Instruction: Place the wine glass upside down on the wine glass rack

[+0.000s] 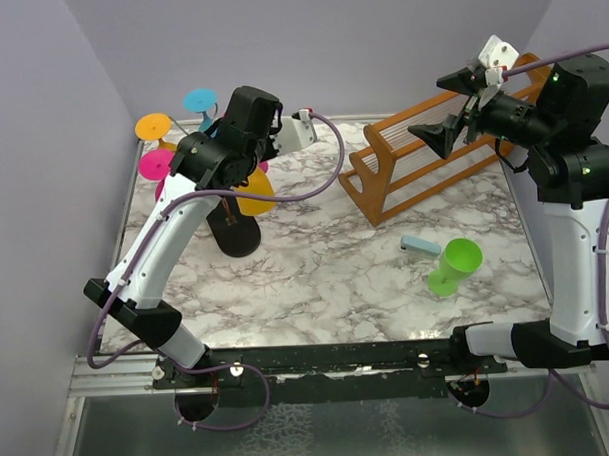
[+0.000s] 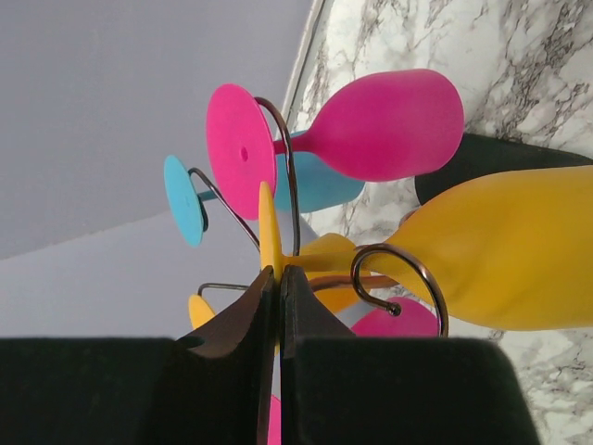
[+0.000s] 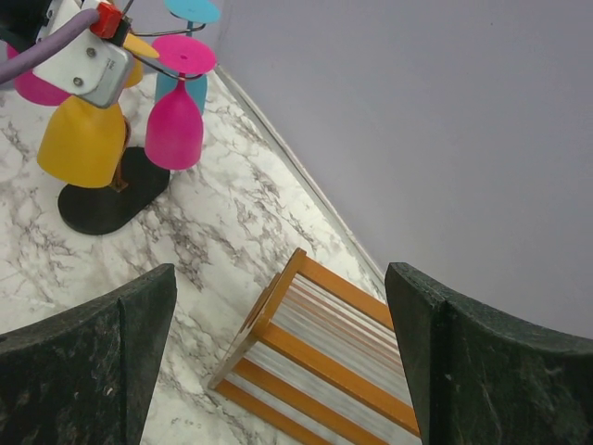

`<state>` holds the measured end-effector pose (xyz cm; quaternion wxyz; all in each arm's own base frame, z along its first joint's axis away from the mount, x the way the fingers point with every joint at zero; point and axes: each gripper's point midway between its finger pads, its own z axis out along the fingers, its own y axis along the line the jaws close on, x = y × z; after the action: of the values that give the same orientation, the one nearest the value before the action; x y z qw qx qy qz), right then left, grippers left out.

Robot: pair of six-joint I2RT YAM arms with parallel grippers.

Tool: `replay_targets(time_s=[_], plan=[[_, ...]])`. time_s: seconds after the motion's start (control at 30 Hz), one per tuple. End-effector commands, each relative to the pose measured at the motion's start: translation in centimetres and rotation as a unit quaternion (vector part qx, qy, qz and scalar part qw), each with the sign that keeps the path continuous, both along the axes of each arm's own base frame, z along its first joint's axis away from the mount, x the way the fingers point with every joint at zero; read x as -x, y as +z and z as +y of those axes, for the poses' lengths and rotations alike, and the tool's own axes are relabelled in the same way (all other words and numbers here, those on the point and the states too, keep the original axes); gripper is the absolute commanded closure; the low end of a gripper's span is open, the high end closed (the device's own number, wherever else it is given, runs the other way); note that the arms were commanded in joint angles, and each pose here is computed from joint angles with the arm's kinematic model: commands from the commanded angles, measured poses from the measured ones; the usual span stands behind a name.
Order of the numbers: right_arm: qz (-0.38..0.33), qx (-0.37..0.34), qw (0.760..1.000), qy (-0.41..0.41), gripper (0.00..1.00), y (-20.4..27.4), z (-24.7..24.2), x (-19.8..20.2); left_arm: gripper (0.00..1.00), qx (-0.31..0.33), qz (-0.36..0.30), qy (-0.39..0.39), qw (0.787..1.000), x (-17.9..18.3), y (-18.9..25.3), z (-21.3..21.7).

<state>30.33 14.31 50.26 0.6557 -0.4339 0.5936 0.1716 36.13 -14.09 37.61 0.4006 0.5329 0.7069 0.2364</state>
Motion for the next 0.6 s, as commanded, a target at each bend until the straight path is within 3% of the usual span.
replay_targets(time_s=[0.0,0.57], plan=[[0.005,-0.005,1.000,0.009,0.06,-0.2,0.1,0.2,1.00,-0.023,-0.017,0.023,0.999,1.3,1.5,2.2],[0.007,-0.009,1.000,0.008,0.05,-0.4,-0.3,0.3,1.00,0.012,0.009,-0.021,1.000,3.3,1.5,1.4]])
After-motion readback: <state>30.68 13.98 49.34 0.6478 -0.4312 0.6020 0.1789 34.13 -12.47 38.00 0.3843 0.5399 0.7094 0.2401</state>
